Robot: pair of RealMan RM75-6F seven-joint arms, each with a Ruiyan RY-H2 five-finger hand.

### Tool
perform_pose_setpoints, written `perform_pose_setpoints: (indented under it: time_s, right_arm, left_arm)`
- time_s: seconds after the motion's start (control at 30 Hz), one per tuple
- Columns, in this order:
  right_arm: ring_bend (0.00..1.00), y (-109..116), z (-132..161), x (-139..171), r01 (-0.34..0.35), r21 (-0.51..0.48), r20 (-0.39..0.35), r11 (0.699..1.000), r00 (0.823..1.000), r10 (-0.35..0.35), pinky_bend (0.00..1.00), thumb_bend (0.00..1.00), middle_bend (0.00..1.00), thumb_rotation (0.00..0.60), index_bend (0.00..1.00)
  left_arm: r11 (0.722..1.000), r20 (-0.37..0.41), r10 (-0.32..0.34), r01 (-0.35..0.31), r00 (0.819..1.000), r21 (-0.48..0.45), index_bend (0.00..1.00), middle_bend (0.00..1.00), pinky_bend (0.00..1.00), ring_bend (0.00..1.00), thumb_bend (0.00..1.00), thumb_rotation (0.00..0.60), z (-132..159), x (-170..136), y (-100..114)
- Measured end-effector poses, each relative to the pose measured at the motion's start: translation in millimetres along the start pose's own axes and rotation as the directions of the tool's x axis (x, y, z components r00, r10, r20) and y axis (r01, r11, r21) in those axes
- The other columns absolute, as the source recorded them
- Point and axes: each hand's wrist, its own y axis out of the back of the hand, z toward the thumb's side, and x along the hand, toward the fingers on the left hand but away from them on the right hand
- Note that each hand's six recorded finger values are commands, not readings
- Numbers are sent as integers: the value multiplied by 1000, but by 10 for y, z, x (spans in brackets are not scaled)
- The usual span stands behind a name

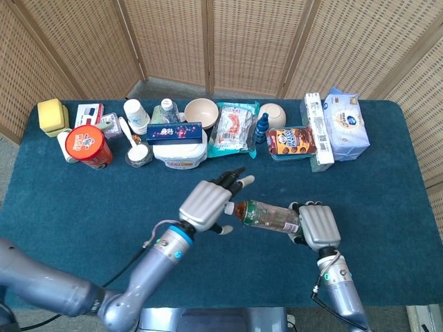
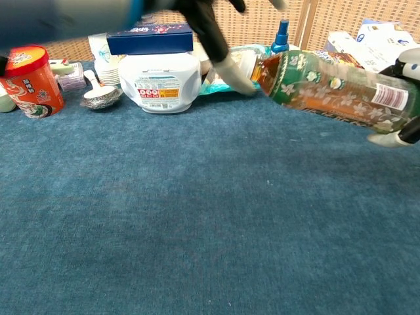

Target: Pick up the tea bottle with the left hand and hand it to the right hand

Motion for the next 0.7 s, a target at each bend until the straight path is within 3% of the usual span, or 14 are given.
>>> perform_pose_setpoints:
  time_s: [0.33,0.7]
  right_arm:
    - [421,-1,-163,-109,-10,-163,-12,987,1000,8,416,742,622,600,709]
    - [420,60,-205,-197,-14,-331,-40,944,999,1,416,745,622,600,709]
  left_arm:
    - [987,-40,159,-158,986,31,96,0,265,74,5,600,-690,-515,499]
    - [968,-149,250,-240,957,79,97,0,203,39,5,600,-1578,-1231,536]
